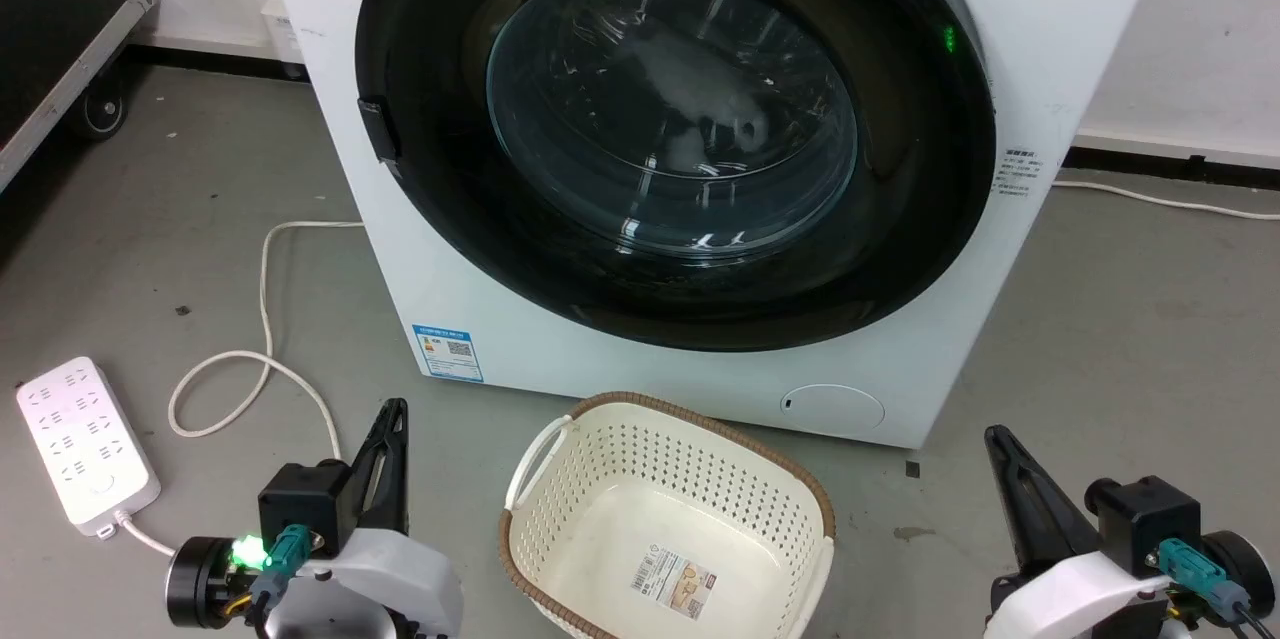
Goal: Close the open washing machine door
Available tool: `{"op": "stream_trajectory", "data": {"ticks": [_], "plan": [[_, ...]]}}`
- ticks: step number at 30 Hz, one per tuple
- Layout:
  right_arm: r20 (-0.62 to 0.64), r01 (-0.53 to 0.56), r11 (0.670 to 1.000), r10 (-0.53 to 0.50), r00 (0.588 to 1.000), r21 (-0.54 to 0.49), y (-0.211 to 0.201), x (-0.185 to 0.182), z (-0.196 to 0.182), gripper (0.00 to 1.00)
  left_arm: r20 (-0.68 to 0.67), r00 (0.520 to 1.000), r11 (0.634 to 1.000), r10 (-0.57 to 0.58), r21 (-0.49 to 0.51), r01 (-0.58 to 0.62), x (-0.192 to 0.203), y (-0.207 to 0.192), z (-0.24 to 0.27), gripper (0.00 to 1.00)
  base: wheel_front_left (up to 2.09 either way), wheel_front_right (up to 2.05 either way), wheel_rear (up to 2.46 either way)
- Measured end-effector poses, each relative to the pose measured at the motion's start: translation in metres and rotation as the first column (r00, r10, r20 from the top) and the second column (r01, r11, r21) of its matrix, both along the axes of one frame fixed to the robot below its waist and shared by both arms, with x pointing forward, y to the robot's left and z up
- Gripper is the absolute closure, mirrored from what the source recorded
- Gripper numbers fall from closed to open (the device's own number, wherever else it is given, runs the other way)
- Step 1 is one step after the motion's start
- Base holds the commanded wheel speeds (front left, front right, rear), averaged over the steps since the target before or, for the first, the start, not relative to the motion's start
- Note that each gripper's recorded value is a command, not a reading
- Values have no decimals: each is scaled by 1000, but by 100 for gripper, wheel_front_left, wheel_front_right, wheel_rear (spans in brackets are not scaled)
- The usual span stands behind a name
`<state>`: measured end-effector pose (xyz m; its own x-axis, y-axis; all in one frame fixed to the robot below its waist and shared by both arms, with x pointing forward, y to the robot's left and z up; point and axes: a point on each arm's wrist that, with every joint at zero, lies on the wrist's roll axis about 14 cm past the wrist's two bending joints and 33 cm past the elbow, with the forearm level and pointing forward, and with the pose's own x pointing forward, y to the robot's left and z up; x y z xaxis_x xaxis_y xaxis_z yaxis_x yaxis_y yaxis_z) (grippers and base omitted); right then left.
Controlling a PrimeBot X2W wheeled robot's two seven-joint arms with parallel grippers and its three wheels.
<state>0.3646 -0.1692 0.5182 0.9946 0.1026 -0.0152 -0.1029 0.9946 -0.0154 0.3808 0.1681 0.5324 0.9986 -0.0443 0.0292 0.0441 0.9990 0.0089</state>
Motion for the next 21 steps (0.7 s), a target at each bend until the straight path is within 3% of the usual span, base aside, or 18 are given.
{"op": "stream_trajectory", "data": {"ticks": [21], "plan": [[-8,-27,999,27,1000,-25,9,4,2,100,-19,999,998,45,40,-45,-5,9,-1,100,0,0,0]]}}
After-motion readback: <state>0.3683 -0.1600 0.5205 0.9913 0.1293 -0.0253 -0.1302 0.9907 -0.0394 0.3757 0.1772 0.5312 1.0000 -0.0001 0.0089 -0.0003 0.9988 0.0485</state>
